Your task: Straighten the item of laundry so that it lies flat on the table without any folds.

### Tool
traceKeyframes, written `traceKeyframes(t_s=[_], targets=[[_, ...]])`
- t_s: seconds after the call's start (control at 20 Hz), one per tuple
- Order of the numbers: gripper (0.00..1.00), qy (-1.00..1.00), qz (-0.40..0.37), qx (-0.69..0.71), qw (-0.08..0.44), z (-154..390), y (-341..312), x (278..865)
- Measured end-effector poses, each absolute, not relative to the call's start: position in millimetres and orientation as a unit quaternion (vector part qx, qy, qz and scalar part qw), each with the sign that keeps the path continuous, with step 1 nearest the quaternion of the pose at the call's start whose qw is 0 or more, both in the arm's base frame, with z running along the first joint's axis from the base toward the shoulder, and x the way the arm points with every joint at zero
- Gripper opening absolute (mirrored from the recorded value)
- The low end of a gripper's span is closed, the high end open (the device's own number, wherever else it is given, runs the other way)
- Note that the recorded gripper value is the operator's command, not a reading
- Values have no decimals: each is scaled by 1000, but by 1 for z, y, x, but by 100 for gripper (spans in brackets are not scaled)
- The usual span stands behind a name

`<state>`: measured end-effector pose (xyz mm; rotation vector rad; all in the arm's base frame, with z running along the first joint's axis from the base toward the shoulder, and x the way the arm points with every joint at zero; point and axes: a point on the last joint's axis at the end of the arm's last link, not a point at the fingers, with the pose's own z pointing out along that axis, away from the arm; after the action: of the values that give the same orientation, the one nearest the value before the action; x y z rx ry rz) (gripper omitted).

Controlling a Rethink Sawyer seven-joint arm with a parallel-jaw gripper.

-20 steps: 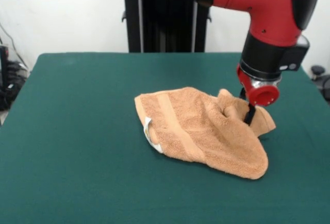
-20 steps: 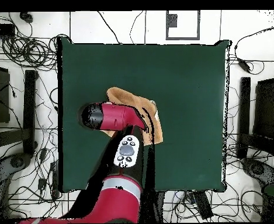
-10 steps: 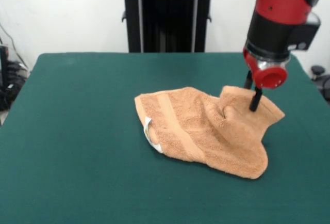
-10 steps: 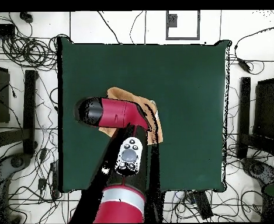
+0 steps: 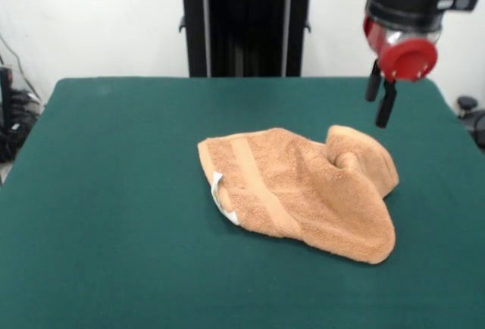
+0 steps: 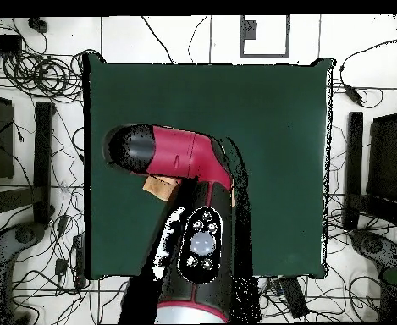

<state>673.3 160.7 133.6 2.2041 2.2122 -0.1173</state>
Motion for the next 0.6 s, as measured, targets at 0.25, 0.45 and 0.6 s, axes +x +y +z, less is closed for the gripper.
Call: traceKeyframes(t_s=[0.25,0.45,0.6], targets=[[100,710,-23,704,20,163,163,691],[100,713,-20,700,31,171,162,700],[100,719,-30,693,39,166,156,698]])
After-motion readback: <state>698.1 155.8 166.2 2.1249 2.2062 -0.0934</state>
